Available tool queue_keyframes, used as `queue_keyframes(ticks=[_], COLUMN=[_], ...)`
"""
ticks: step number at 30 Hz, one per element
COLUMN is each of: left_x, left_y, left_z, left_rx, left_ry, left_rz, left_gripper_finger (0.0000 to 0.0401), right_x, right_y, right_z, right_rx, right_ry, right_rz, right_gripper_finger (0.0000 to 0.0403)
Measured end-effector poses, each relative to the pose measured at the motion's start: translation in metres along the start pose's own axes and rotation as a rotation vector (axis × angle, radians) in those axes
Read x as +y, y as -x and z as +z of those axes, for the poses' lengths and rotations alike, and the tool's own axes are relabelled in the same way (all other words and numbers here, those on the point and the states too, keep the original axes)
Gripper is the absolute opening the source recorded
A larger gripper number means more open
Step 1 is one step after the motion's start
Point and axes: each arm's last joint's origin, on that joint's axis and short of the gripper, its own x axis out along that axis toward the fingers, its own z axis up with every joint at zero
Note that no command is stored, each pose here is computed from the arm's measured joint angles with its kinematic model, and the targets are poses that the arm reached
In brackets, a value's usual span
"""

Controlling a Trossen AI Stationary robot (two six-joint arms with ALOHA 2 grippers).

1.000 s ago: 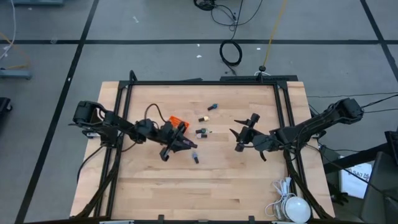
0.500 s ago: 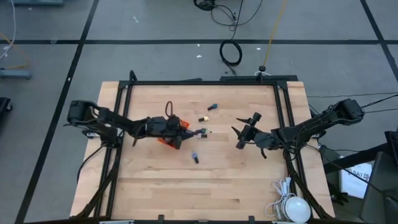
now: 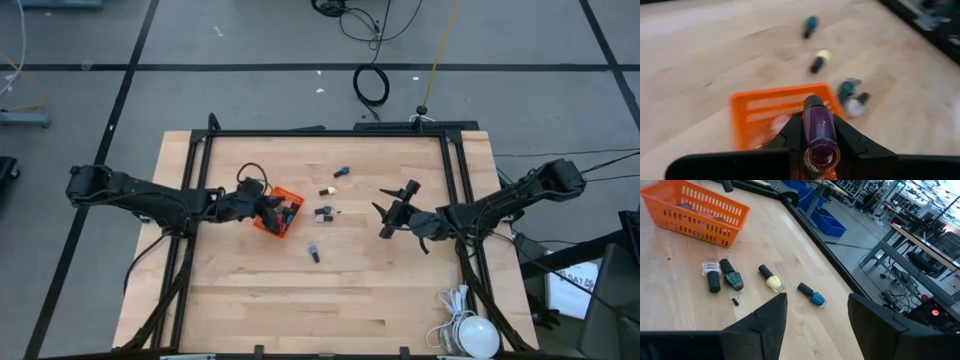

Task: Pick & Place Nail Polish
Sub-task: Put the violet nail polish into the orange basket

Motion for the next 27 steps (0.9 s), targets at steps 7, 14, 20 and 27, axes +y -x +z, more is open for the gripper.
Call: queue_keyframes(ticks=[7,14,20,27], left_x=[0.012,0.022,0.027,0.026], left_y=[-0.009,-0.022,-0.026,-0.024], left_z=[-0.009,-0.011,-0.01,-0.012], left_rx=[0.065,0.076,0.065,0.044], left_ry=[0.042,0.087,0.119,0.142], left_rz=[0.129,0.217,0.263,0.283], left_gripper_finger=[0.005,0.005,0.005,0.005], right_x=[-0.004,-0.004,-0.004,-0.004], right_y=[-0.005,-0.007,-0.007,-0.007], right_z=[-0.001,-0.001,-0.001,-0.001], right_rx=[0.008,0.008,0.008,0.008], right_ry=[-0.032,-0.045,-0.045,-0.044], right_rz=[0.021,0.061,0.061,0.06], right_gripper_finger=[0.0196,0.0196,0.0196,0.0196])
